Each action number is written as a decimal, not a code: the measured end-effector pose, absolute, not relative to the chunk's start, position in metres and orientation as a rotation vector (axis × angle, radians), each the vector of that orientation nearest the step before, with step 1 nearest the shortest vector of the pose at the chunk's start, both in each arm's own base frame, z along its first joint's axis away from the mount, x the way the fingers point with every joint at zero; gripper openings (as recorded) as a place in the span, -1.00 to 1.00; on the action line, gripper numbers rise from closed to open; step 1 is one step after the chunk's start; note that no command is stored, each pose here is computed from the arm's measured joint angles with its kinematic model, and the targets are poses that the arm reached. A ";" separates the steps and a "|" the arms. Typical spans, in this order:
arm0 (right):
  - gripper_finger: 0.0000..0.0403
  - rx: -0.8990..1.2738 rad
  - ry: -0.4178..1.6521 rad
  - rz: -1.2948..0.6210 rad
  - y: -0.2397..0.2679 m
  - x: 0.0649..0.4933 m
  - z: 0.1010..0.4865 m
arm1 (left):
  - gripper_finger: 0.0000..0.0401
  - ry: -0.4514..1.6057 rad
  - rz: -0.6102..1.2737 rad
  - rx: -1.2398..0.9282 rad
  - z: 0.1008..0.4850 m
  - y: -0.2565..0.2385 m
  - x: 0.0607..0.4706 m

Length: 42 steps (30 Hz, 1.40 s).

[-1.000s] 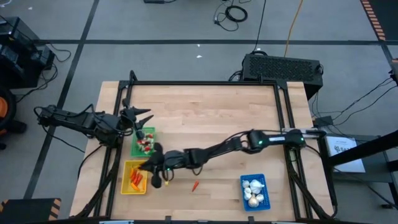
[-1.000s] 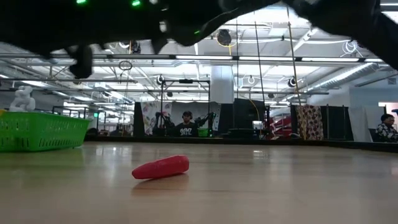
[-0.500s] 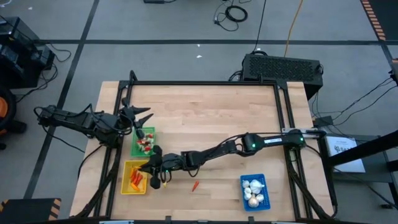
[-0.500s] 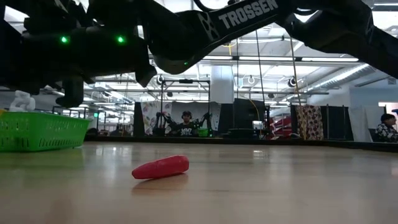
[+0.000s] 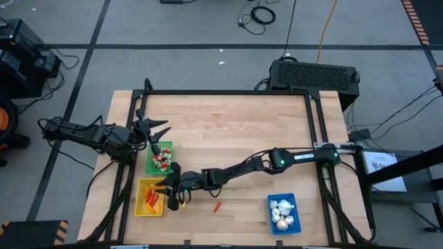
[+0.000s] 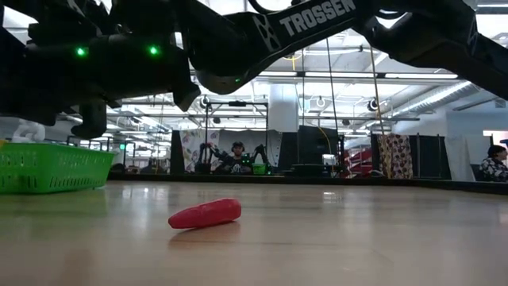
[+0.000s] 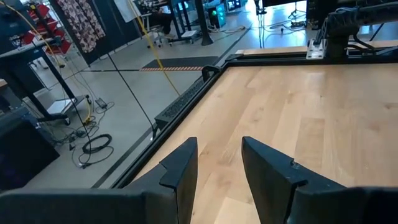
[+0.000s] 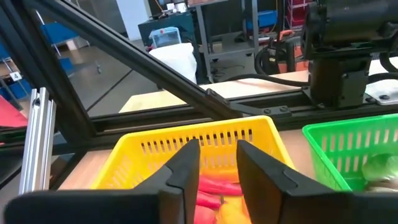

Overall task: Sort produce into baskets
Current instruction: Put the red chili pepper into the yellow bin

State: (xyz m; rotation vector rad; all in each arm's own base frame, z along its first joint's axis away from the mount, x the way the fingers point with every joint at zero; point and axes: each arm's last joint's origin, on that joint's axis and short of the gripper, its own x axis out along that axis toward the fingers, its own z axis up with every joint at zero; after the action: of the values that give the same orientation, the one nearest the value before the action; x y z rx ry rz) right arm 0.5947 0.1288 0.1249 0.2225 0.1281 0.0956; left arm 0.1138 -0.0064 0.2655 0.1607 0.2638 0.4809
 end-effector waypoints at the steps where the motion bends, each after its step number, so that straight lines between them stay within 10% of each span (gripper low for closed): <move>1: -0.49 0.222 0.128 0.096 0.129 0.595 0.125 | -0.33 0.264 0.481 0.161 0.265 -0.006 0.114; 33: -0.34 0.136 1.270 0.365 0.170 0.478 0.209 | -0.33 0.277 0.371 0.151 0.264 -0.010 0.117; 42: -0.34 -0.189 1.213 0.608 0.198 0.465 0.208 | -0.33 0.328 0.288 0.164 0.258 -0.014 0.125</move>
State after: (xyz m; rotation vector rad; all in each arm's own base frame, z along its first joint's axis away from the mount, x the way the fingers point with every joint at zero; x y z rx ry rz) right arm 0.4654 0.1983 0.2077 -0.1890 1.2133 0.6083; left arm 0.1250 -0.0136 0.2584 0.1639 0.3277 0.2882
